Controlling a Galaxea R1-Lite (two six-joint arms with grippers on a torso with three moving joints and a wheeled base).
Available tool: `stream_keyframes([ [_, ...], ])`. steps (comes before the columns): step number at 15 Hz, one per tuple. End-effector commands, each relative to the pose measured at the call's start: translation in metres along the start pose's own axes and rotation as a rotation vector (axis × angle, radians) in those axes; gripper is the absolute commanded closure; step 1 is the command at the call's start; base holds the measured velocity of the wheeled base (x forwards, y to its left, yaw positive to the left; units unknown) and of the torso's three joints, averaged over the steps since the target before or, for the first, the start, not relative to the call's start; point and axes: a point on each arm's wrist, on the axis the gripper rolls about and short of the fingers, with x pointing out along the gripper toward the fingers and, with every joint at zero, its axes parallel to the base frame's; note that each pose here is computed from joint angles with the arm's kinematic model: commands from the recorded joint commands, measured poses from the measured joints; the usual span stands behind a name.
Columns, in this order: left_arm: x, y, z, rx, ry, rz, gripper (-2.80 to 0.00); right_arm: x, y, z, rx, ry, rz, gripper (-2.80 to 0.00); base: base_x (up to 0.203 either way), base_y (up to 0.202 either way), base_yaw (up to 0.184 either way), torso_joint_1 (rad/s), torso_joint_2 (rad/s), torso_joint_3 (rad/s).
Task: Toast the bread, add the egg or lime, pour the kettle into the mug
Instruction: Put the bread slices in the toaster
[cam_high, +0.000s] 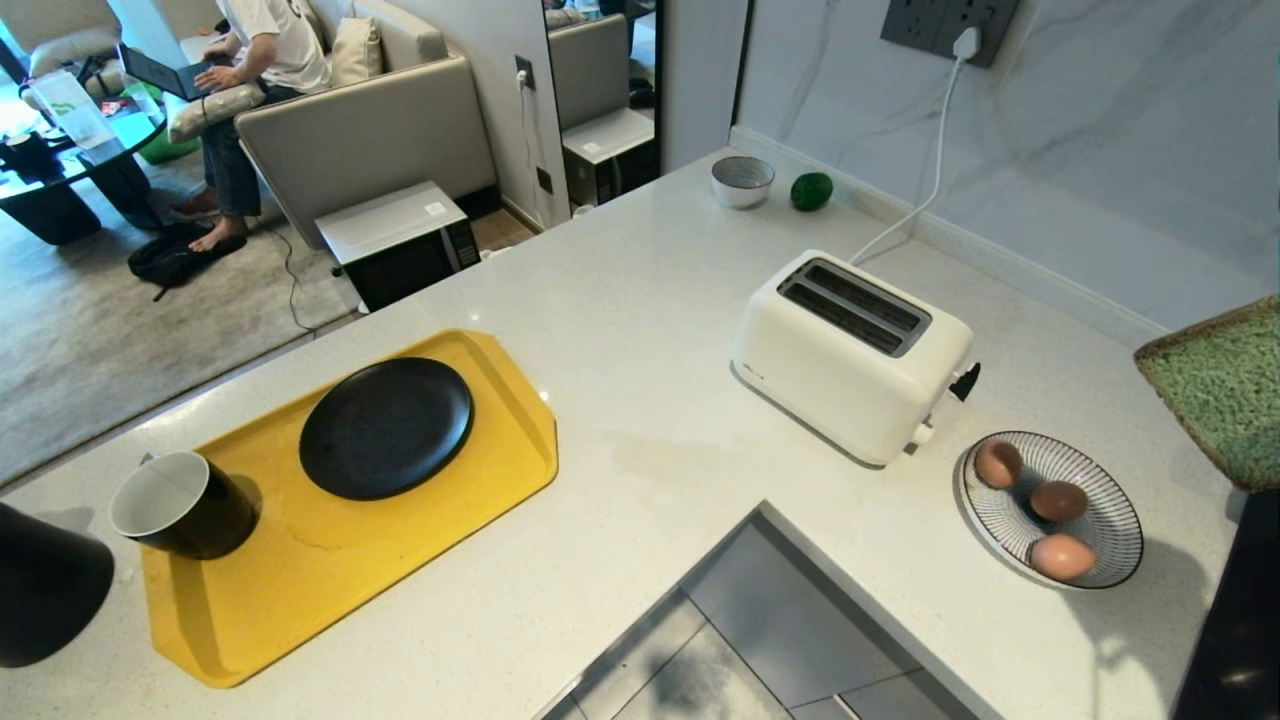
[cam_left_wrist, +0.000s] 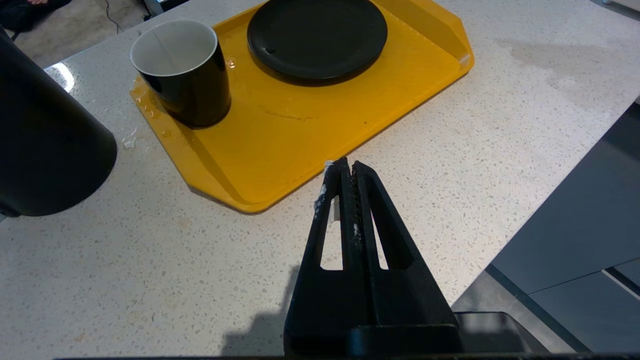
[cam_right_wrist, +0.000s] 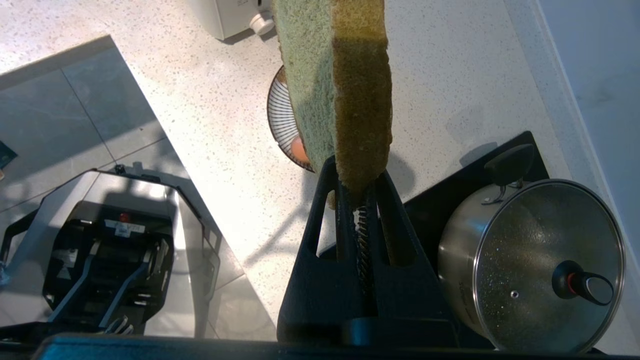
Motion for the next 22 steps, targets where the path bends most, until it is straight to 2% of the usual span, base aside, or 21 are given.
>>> stream_keyframes([
  [1,0.000,0.000,0.000,0.000,0.000,0.000,0.00,0.002,0.000,0.001,-0.002,0.009,0.005,0.00,0.000,0.000,0.000,0.000,0.00,0.000],
  [9,0.000,0.000,0.000,0.002,0.000,0.000,0.00,0.007,-0.001,0.003,-0.007,0.018,0.016,0.00,0.000,0.000,0.000,0.000,0.00,0.000],
  [18,0.000,0.000,0.000,0.002,0.000,0.000,0.00,0.012,-0.001,0.004,-0.005,0.018,0.063,0.00,0.178,0.000,0.000,0.000,0.00,0.002],
  [22,0.000,0.000,0.000,0.002,0.000,0.000,0.00,0.019,-0.001,0.007,-0.088,0.015,0.111,0.00,0.022,0.000,0.001,0.004,0.00,0.002],
])
